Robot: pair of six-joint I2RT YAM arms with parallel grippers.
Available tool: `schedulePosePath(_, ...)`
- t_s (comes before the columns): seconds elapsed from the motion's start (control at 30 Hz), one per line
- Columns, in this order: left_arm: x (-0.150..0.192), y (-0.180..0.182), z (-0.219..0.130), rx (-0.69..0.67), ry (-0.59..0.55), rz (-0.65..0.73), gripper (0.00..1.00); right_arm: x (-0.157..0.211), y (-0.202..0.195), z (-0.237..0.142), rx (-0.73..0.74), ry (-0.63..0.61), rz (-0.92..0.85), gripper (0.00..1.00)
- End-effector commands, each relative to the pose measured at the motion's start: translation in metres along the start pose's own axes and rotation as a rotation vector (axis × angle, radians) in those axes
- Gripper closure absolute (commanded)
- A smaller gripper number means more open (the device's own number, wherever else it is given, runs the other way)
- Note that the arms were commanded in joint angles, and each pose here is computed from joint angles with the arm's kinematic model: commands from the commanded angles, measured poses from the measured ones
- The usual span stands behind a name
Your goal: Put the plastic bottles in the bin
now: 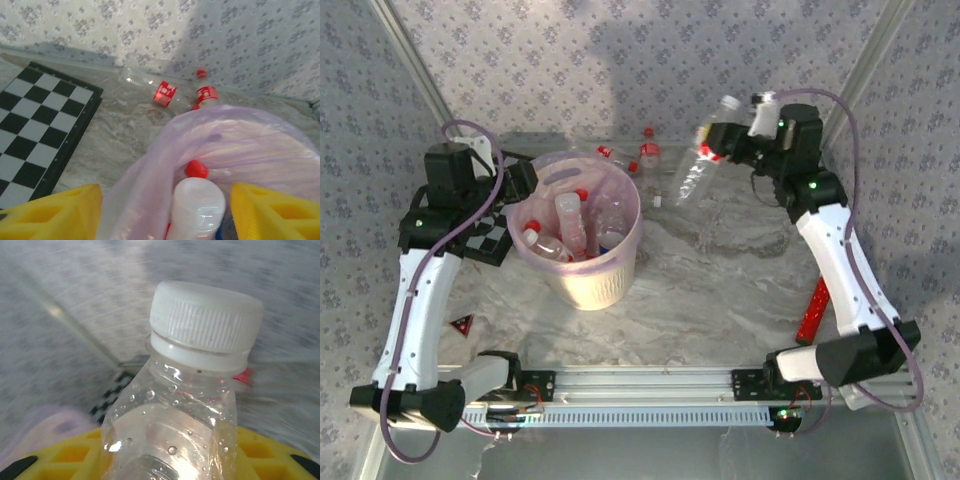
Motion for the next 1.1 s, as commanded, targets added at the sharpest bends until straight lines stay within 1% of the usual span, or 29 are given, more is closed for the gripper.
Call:
schedulePosePath(0.0,0.009,0.003,0.016,0.015,0.034,-0.010,0.37,-0.001,0.071,-0.025,-0.181,-0.041,-0.225,0.75)
schedulePosePath(0.03,0.014,0.004,0.020,0.013,0.053,-0.015,0.37,0.001,0.085,-0.027,-0.217,-0.050,-0.250,0.75)
schedulePosePath(0.1,0.015,0.006,0.027,0.008,0.041,-0.014,0.37,0.006,0.109,-0.029,-0.271,-0.066,-0.299,0.75)
schedulePosePath(0.2,0.024,0.007,0.035,0.013,0.062,-0.016,0.37,0.012,0.127,-0.020,-0.301,-0.077,-0.379,0.75)
schedulePosePath(0.3,0.030,0.008,0.040,0.018,0.073,-0.021,0.39,0.026,0.143,0.003,-0.332,-0.014,-0.443,0.75)
schedulePosePath(0.4,0.037,0.006,0.044,0.039,0.080,-0.041,0.46,0.049,0.159,0.028,-0.362,0.072,-0.513,0.75)
schedulePosePath(0.43,0.039,0.006,0.046,0.048,0.083,-0.049,0.48,0.057,0.161,0.038,-0.352,0.105,-0.525,0.75)
schedulePosePath(0.53,0.045,0.005,0.047,0.061,0.085,-0.062,0.53,0.086,0.162,0.066,-0.313,0.229,-0.592,0.75)
schedulePosePath(0.67,0.050,0.005,0.046,0.062,0.090,-0.066,0.58,0.124,0.152,0.092,-0.238,0.366,-0.678,0.75)
schedulePosePath(0.73,0.051,0.004,0.046,0.065,0.092,-0.066,0.59,0.139,0.144,0.101,-0.199,0.425,-0.711,0.75)
schedulePosePath(0.93,0.055,0.003,0.048,0.071,0.103,-0.067,0.61,0.165,0.120,0.119,-0.039,0.592,-0.794,0.75)
schedulePosePath(1.07,0.056,0.002,0.049,0.073,0.106,-0.067,0.61,0.185,0.100,0.132,0.049,0.700,-0.810,0.73)
Point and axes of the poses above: each hand's point on the last joint's axis, 136 mm out from that joint toward the fingers, its own z axis out along the fingers, its own y axis along the line the jaws close on, x = y × z, the point moved 6 cm from there along -z, back along the fingers, and after that the axes turned 12 degrees about z, right-handed, at the moved point
